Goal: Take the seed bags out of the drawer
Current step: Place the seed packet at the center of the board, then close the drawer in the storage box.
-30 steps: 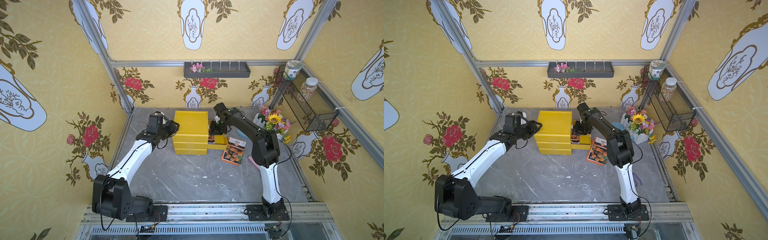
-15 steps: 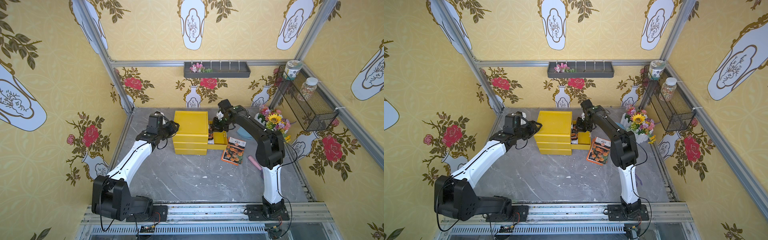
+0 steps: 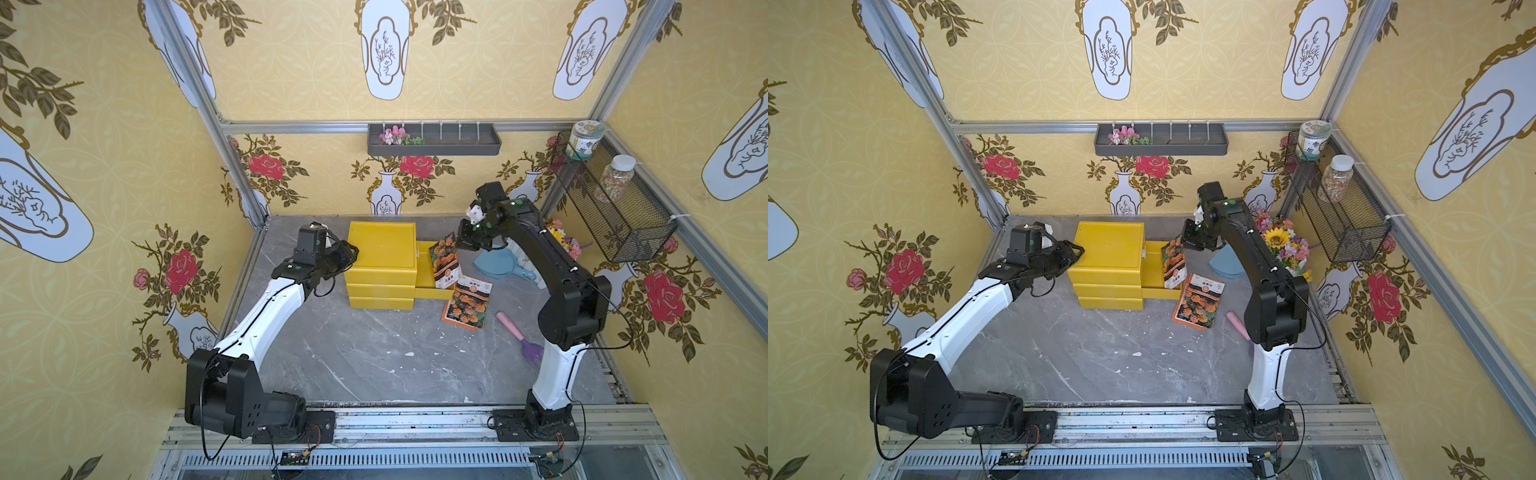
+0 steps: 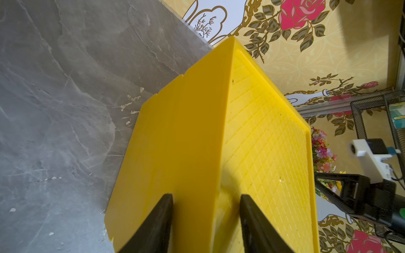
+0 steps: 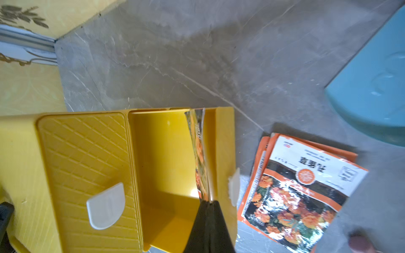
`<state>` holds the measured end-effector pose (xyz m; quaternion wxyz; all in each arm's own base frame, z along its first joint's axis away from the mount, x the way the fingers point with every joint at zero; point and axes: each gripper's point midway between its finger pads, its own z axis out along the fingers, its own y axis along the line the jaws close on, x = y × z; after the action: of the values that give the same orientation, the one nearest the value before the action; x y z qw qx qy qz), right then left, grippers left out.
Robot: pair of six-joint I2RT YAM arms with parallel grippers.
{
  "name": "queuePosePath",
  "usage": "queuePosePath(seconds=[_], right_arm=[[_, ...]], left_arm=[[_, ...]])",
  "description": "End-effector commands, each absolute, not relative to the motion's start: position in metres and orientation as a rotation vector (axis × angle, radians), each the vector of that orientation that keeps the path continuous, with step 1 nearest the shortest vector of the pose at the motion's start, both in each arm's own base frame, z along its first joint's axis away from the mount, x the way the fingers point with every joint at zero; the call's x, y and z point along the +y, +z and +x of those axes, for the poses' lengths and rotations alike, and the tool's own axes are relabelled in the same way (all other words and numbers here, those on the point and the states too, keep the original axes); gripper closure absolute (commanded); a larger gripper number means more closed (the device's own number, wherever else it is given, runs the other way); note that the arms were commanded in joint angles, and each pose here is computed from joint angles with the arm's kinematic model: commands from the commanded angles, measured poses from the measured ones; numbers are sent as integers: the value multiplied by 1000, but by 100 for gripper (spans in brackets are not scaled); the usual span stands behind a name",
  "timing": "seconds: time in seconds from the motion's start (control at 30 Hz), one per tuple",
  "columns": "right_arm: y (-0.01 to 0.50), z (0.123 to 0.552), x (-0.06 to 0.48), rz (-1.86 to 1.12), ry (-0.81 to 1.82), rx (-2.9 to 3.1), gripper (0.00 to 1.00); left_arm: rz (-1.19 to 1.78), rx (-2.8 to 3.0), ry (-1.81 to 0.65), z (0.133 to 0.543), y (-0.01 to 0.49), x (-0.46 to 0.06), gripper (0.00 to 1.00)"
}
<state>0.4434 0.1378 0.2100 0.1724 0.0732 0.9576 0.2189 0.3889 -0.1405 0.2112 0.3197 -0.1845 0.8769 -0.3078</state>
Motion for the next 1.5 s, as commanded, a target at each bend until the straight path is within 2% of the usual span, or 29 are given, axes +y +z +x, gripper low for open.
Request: queuePosePath(seconds=[0.0, 0.17, 0.3, 0.47, 0.73, 0.97, 1.0, 1.03, 1.07, 1.13, 1.27, 1.47], right_arm=[[220, 438, 105, 234, 603, 2698, 100], [229, 434, 52, 362, 573, 2648, 100], [219, 427, 29, 416, 526, 2660, 100], [182, 416, 34, 453, 539, 2722, 100], [122, 398, 78, 440, 576, 2839, 100], [92, 384, 62, 486, 414, 2912, 100], [90, 382, 57, 485, 370, 2923, 92], [89, 381, 54, 485, 344, 2927, 79], [89, 381, 51, 485, 328, 2928, 70], [92, 381, 49, 473, 299, 2925, 60], [102, 387, 67, 384, 299, 2917, 55], [118, 397, 125, 247, 453, 2899, 54]], left_arm=[[-512, 2441, -764, 370, 184, -138, 47], [-508, 2437, -762, 371, 186, -138, 47], [-510, 2437, -762, 372, 186, -139, 47], [-511, 2434, -767, 373, 188, -139, 47], [-516, 2435, -769, 372, 187, -139, 47], [-516, 2431, -775, 371, 189, -139, 47], [-515, 2432, -777, 371, 189, -140, 47], [-513, 2428, -776, 371, 190, -140, 47], [-514, 2430, -776, 371, 189, -139, 47], [-513, 2433, -774, 371, 189, -140, 47], [-510, 2432, -773, 371, 189, -139, 47], [-504, 2429, -768, 372, 192, -139, 46]])
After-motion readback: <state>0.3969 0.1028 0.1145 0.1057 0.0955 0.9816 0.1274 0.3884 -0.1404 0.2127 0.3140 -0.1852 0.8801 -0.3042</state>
